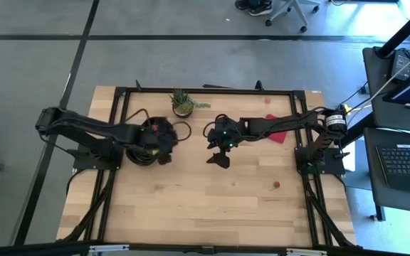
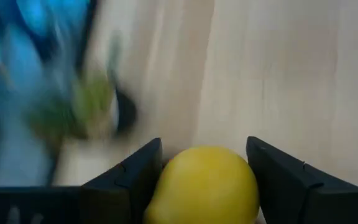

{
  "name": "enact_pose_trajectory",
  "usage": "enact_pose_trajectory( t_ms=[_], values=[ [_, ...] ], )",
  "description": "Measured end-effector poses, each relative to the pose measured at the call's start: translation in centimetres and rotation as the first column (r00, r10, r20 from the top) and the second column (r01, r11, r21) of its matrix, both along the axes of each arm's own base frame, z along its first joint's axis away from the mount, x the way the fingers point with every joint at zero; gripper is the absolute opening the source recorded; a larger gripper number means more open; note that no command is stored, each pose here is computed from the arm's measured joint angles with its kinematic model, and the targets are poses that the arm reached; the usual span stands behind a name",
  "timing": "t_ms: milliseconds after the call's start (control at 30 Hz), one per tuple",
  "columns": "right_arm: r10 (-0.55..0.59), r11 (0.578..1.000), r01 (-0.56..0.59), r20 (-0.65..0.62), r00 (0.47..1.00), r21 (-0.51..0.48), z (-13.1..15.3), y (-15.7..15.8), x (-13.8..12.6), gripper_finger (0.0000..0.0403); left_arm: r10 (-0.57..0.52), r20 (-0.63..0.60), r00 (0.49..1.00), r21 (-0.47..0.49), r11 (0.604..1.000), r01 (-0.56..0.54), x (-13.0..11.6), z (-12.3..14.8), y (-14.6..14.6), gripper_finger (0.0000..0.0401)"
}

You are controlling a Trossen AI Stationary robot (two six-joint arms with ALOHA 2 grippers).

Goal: Pick and placing Produce into tupperware
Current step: Put the yellow lemon into the black container

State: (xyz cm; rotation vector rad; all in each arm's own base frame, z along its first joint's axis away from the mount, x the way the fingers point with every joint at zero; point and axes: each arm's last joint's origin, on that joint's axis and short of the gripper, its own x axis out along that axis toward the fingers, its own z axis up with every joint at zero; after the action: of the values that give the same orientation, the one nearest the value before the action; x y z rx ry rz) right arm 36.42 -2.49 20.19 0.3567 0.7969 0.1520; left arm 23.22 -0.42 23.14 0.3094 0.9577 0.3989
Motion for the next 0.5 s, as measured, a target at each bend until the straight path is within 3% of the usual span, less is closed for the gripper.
enact_pose_trajectory(
  t_ms=[100,233,400,500],
  values=[
    [0.001,1.000,-0.001,0.000,1.000,-0.001,0.0,0.0,0.0,0.0361,0.216,-0.093,0.972,-0.157,0.961,-0.229,-1.7,0.2,0.5,0.0206],
    [0.000,1.000,0.000,0.000,1.000,-0.002,0.0,0.0,0.0,0.0361,0.413,-0.218,0.884,-0.182,0.873,-0.453,-3.7,-0.9,1.4,0.0206],
    [-0.002,1.000,0.002,-0.001,1.000,-0.001,0.0,0.0,0.0,0.0361,0.449,-0.309,0.838,-0.258,0.809,-0.528,-4.7,-3.1,2.1,0.0210],
    [-0.005,1.000,0.005,-0.003,1.000,0.002,0.0,0.0,0.0,0.0361,0.452,-0.337,0.826,-0.272,0.793,-0.545,-5.0,-3.8,2.4,0.0229]
  ],
)
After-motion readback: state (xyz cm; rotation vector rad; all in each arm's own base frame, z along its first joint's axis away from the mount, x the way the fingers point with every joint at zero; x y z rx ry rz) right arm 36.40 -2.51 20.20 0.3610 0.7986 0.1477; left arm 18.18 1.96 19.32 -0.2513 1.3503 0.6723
